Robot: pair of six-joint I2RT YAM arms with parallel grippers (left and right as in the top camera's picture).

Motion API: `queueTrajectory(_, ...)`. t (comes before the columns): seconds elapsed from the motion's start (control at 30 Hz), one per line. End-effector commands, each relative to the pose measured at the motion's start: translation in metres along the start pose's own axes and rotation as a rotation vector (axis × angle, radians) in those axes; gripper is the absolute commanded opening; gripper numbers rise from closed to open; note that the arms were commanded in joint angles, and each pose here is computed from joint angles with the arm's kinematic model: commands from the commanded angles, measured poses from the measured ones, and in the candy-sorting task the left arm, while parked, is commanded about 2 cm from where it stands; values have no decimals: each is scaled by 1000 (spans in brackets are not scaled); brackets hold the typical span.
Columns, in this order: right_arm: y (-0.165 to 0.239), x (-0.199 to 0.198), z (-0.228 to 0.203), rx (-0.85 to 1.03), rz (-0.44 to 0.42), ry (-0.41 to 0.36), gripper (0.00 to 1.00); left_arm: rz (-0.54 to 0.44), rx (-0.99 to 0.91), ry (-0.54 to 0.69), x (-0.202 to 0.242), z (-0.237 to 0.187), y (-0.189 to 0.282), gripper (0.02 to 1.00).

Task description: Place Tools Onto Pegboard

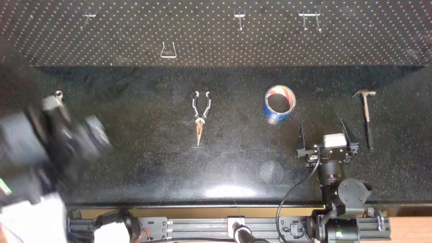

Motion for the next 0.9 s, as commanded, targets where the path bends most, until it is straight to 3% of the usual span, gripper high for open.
queueTrajectory(0.03, 0, 1, -2, 2, -1, -15, 976, 358, 83, -40, 57, 106, -15, 996)
queueTrajectory(0.1, 0, 1, -2, 2, -1, -15, 976, 325, 208, -218, 72, 107, -45, 993)
queueTrajectory(0.17, 0, 1, -2, 2, -1, -15, 976, 170, 340, -421, 91, 90, -77, 996)
queueTrajectory(0.27, 0, 1, -2, 2, -1, -15, 976, 166, 410, -380, 133, 79, -99, 996)
queueTrajectory(0.47, 0, 1, -2, 2, -1, -15, 976, -37, 412, -280, 143, 75, -174, 996)
queueTrajectory(0.6, 0, 1, -2, 2, -1, -15, 976, -88, 408, -362, 147, 75, -206, 996)
queueTrajectory(0.77, 0, 1, -2, 2, -1, -15, 974, -63, 433, -386, 156, 68, -228, 996)
queueTrajectory(0.9, 0, 1, -2, 2, -1, -15, 976, -70, 494, -387, 144, 37, -249, 996)
Point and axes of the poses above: each gripper's point midway between its finger pads, its own y axis back along the fingers, its own x axis along the line the jaws close on, z = x × y, the point moved 4 cm from there along y, back along the fingers, and after that the axes turned 5 degrees about -y, right-handed, at the moved point
